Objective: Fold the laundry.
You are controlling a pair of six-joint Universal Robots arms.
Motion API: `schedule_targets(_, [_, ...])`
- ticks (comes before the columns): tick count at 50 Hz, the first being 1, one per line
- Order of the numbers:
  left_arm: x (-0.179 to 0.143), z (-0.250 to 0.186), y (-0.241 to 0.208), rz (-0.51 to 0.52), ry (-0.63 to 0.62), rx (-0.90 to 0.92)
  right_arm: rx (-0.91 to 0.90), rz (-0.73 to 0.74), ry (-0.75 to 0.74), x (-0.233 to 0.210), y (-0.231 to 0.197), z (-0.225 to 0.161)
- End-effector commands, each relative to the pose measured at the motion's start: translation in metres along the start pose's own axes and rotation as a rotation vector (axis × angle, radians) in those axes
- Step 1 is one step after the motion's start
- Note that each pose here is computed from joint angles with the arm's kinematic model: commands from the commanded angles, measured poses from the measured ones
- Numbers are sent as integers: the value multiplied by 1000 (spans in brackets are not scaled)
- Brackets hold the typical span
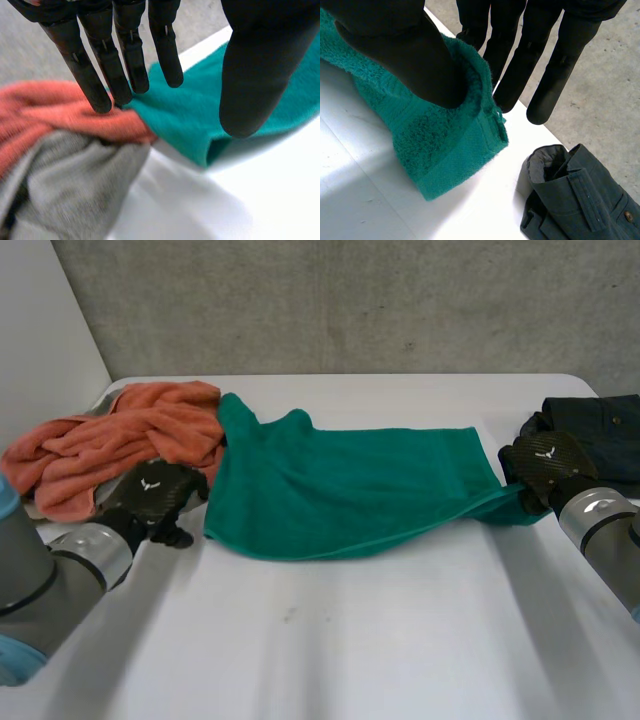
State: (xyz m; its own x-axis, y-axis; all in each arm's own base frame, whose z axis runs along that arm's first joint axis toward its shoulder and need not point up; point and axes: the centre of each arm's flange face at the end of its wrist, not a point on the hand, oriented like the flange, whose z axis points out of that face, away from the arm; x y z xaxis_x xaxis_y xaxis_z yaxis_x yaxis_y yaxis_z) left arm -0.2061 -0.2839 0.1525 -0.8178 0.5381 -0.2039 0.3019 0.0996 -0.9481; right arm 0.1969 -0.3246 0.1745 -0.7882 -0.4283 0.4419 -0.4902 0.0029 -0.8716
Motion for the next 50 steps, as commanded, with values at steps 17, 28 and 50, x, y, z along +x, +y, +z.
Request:
schedule_targets(17, [3,54,26,-8,121,-7,-28,5,-22,-8,9,0])
schedule_targets(28, [-5,87,26,28,9,5,-29,8,-14,-5,9,0])
schedule_targets(50, [-8,-68,-178,186,-185,454,84,-326,117,72,-148,-86])
